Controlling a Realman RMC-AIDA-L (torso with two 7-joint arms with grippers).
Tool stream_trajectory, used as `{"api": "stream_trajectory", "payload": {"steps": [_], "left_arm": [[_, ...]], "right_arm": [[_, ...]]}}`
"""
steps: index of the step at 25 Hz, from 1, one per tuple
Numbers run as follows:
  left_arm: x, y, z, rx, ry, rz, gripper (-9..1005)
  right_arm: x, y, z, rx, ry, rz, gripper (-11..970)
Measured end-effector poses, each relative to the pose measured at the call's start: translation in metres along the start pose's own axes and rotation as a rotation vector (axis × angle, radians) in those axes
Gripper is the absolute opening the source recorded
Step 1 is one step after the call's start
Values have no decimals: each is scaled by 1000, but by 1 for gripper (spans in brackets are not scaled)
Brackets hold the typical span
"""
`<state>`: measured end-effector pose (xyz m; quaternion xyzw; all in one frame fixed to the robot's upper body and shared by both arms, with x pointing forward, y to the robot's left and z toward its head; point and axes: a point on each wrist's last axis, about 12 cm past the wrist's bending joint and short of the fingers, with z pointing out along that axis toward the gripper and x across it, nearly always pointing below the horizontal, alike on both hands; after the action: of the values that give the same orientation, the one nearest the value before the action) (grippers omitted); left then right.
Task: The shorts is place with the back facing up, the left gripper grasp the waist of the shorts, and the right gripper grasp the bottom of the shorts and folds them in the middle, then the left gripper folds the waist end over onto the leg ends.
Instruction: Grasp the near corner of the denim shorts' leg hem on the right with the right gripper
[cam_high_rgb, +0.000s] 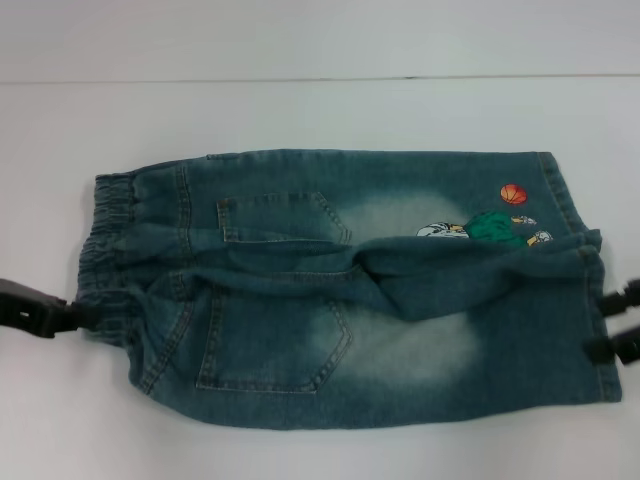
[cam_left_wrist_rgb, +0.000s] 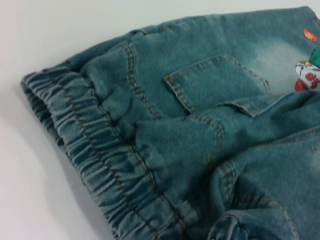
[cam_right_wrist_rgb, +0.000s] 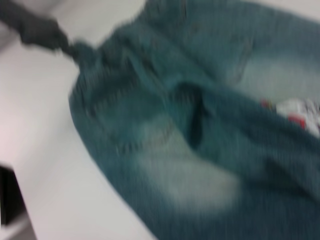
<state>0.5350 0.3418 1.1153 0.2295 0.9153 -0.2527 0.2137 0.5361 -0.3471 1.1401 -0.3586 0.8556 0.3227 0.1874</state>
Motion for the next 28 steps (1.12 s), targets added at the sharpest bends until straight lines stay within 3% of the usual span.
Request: {"api": "stream_trajectory", "payload": {"steps": [14, 28], "left_arm": [[-21, -3, 2, -1, -21, -23, 34], [-28, -6, 3, 4, -26, -12, 33]], "right_arm": [[10, -4, -4, 56, 326, 28, 941], [2, -3, 14, 33, 415, 0, 941]]}}
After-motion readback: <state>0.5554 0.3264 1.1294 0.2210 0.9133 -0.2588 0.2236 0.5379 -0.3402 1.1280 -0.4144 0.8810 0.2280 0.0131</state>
